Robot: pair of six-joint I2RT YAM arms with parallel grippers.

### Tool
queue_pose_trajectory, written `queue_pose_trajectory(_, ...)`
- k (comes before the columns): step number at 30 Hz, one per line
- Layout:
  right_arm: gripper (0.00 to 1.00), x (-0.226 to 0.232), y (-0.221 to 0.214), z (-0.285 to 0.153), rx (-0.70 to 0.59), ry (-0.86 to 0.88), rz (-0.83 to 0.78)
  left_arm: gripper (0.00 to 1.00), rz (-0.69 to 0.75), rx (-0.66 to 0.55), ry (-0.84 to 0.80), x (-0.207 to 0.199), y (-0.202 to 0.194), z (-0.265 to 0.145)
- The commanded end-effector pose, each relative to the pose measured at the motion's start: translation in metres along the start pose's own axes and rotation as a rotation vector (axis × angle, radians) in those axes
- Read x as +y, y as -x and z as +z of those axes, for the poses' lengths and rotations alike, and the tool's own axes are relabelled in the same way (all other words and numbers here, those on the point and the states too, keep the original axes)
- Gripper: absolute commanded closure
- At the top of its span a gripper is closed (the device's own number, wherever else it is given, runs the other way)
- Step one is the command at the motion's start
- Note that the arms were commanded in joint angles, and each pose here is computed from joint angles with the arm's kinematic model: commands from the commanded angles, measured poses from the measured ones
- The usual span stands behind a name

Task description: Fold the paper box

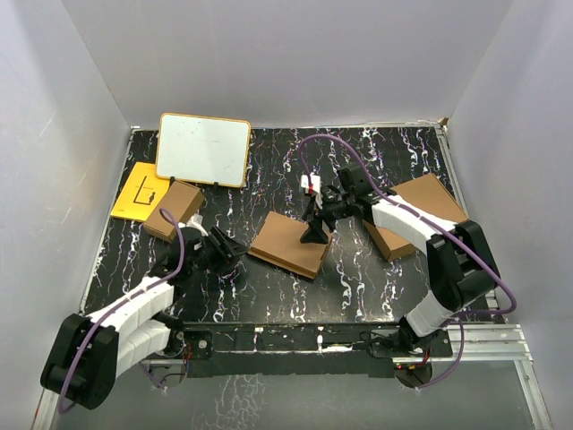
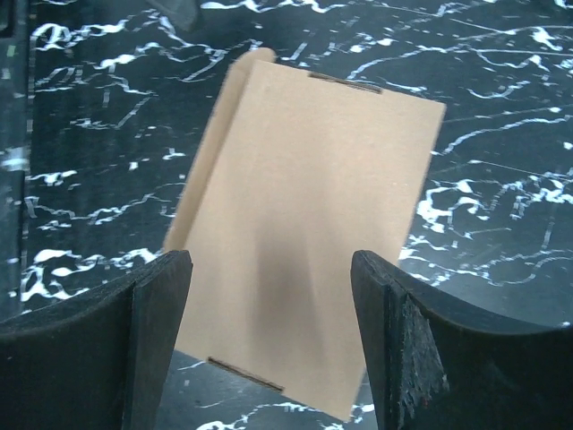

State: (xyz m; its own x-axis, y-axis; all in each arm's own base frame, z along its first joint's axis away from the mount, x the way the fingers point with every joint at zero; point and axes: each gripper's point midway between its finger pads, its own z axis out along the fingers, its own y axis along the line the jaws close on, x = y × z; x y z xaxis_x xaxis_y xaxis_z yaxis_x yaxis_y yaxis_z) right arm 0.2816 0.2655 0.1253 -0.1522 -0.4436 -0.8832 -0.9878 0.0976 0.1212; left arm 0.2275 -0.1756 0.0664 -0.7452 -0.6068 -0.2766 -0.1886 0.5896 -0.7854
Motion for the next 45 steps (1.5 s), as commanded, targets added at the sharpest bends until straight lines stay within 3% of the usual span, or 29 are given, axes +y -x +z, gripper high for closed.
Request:
queue_pose_trajectory(1, 0.23, -0.039, 0.018, 0.0, -0.035, -0.094, -0.069, 0.5, -0.02, -0.066, -0.055, -0.016, 0.009, 0.01)
queue_pose_trajectory(9, 0.24, -0.034, 0.008, 0.006, -0.039, -0.072, -0.026, 0.61, 0.05, -0.07, 0.091, -0.004, -0.006, 0.028)
queue_pose_trajectory(13, 0.25, -0.032, 0.007, 0.006, -0.041, -0.063, -0.022, 0.61, 0.084, -0.079, 0.171, 0.01, -0.005, 0.027)
queue_pose_trajectory(30, 0.35, -0.008, 0.009, 0.009, -0.062, 0.046, -0.067, 0.61, 0.165, -0.071, 0.188, 0.01, -0.001, 0.042)
queue_pose_trajectory(37, 0.39, -0.013, 0.006, 0.012, -0.044, 0.033, -0.031, 0.69, 0.211, -0.051, 0.231, 0.024, -0.004, 0.038)
queue_pose_trajectory(45, 0.39, 0.006, 0.012, 0.013, -0.063, 0.114, -0.037, 0.71, 0.249, -0.035, 0.257, 0.034, -0.007, 0.037)
